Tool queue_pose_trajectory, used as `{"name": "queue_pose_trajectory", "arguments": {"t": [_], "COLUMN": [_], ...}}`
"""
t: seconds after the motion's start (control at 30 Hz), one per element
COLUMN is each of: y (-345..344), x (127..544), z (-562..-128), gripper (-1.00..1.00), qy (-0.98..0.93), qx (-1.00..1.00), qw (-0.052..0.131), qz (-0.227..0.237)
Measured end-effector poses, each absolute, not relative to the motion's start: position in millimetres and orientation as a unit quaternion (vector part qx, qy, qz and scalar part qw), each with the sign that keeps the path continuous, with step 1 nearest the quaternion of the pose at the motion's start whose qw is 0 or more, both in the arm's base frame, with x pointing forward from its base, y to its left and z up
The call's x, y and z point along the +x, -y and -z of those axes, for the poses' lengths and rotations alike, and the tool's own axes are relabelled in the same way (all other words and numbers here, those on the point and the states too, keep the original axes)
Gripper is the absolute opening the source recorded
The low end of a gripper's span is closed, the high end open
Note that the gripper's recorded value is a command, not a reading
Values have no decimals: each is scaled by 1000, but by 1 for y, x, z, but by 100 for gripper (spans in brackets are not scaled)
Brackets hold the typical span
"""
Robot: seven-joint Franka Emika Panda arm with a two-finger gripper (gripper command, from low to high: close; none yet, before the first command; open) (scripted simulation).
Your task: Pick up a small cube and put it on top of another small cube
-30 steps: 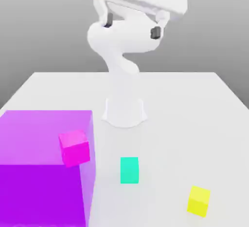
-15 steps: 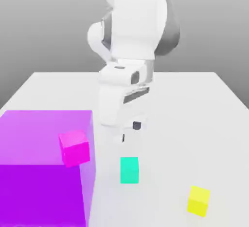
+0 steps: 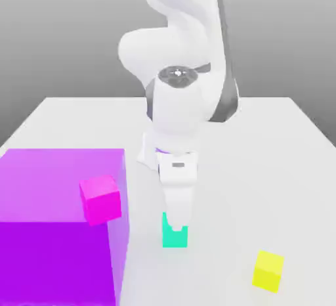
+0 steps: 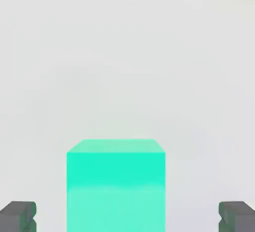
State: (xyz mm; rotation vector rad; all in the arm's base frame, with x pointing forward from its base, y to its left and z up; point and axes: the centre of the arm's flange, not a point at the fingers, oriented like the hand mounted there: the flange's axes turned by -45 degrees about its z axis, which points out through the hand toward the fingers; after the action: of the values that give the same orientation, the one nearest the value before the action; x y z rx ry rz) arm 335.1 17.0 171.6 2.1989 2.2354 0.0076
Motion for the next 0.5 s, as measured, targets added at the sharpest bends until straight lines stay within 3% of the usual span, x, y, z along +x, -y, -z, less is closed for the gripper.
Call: {"name": "queue_pose_trajectory", "arguments": {"t": [0.23,0.27,0.5], "y": [-15,-14,-15], "x": [331,329,329], "z": [-136,-132,-132], "gripper": [0,-100,-100], "qy": [-713,-713,-713], "qx": [701,701,701], "qw": [1,1,0], "qz": [-1,0,0]}}
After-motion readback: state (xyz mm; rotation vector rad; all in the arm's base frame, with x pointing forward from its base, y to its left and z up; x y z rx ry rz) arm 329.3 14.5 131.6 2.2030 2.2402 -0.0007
